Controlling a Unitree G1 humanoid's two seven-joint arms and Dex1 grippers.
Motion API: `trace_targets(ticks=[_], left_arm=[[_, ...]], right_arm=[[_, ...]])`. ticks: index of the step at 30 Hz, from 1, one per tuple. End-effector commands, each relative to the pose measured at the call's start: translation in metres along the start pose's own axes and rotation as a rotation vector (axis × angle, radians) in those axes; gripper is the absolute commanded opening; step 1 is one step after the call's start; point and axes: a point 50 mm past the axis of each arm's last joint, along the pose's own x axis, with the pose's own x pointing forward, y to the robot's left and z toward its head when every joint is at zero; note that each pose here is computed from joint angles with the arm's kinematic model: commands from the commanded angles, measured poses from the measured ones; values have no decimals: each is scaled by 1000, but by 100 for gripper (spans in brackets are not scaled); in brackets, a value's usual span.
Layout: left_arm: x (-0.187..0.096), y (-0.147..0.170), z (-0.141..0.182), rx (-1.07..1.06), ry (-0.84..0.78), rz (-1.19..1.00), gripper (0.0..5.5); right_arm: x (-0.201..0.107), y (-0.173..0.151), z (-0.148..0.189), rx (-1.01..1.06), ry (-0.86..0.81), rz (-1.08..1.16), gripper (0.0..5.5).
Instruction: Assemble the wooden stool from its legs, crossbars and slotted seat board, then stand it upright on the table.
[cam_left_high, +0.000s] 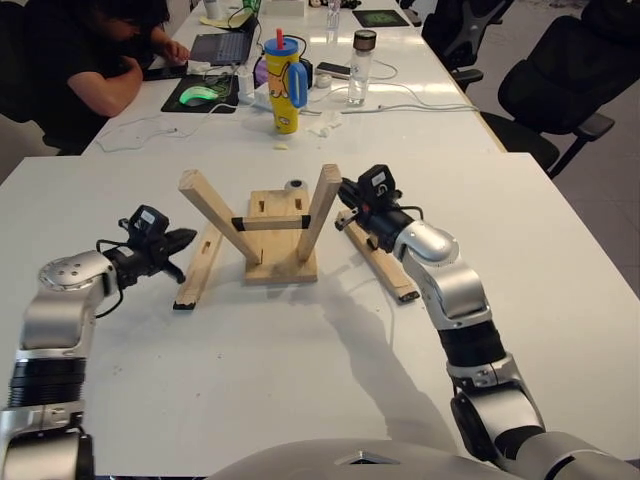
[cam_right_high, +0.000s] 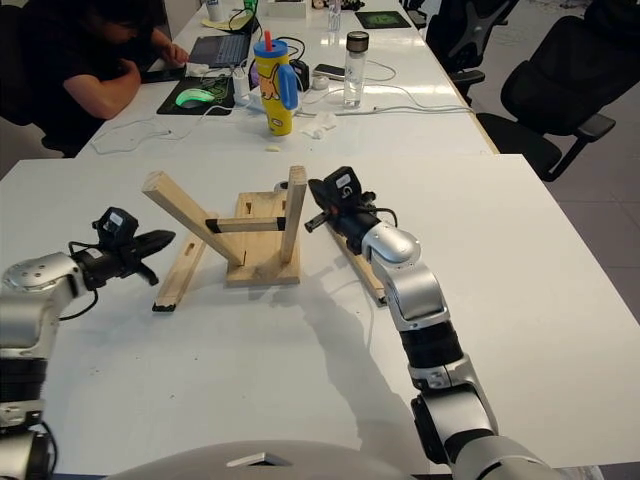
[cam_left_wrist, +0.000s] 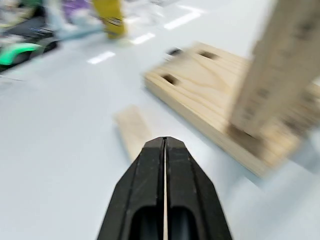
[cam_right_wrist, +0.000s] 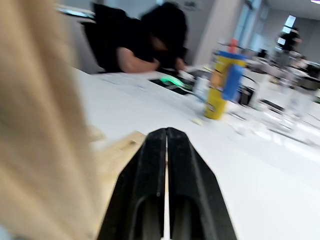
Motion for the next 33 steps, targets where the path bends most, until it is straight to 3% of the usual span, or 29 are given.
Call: trace_targets(ticks=[1, 8, 13, 17, 24, 33], left_arm=[[-15, 4, 6, 25, 148, -162, 2], [-6, -24, -21, -31, 245, -290, 2], [4, -39, -25, -47, 224, -326, 2], [4, -40, -26, -41, 228, -318, 2], [-21, -17, -19, 14, 283, -259, 2], [-44, -45, -35, -2, 388, -499, 2]], right_arm=[[13, 33, 14, -24, -127, 308, 0], [8, 93, 11, -25, -112, 615, 0], [11, 121, 17, 6, -125, 654, 0], [11, 101, 5, -33, -39, 525, 0], [-28, 48, -58, -229, 362, 370, 0], [-59, 48, -92, -296, 658, 534, 0]])
